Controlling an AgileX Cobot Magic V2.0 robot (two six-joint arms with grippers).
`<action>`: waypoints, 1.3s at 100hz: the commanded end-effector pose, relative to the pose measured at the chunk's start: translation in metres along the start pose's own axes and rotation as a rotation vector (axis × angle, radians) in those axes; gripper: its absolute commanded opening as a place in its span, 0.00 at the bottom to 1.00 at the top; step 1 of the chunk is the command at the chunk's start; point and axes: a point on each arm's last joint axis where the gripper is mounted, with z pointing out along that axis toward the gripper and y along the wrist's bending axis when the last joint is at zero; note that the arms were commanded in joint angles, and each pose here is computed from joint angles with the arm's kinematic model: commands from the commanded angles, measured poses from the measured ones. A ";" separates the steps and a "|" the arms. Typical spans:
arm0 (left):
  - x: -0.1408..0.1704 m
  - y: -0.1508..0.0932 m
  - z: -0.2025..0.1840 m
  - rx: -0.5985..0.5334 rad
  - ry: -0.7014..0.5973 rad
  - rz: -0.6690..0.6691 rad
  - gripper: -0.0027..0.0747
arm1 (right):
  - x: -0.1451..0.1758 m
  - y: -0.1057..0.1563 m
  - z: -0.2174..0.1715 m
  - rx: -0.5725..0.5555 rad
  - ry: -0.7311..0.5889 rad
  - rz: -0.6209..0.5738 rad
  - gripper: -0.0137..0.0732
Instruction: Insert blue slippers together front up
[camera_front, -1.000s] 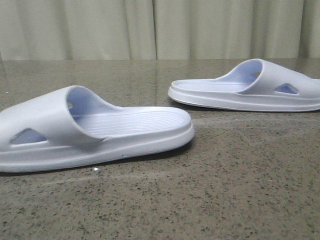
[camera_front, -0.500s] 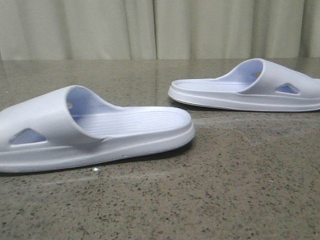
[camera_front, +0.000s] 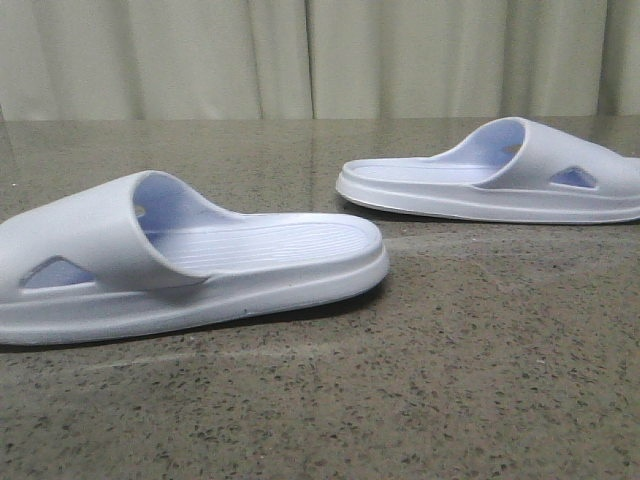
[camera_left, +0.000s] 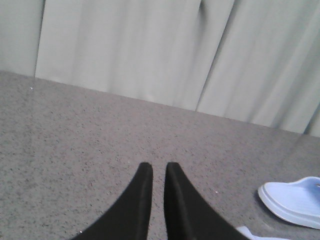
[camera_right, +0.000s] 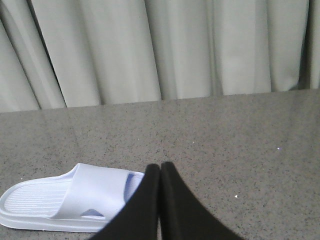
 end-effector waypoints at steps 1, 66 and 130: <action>-0.023 -0.008 0.007 0.021 0.017 -0.054 0.05 | -0.021 0.001 0.011 0.003 -0.010 0.003 0.06; 0.008 -0.006 0.038 0.067 0.268 -0.275 0.58 | -0.008 0.007 0.043 -0.036 0.172 0.130 0.60; 0.063 0.013 0.054 0.017 0.279 -0.638 0.65 | -0.011 0.007 0.044 -0.040 0.139 0.135 0.60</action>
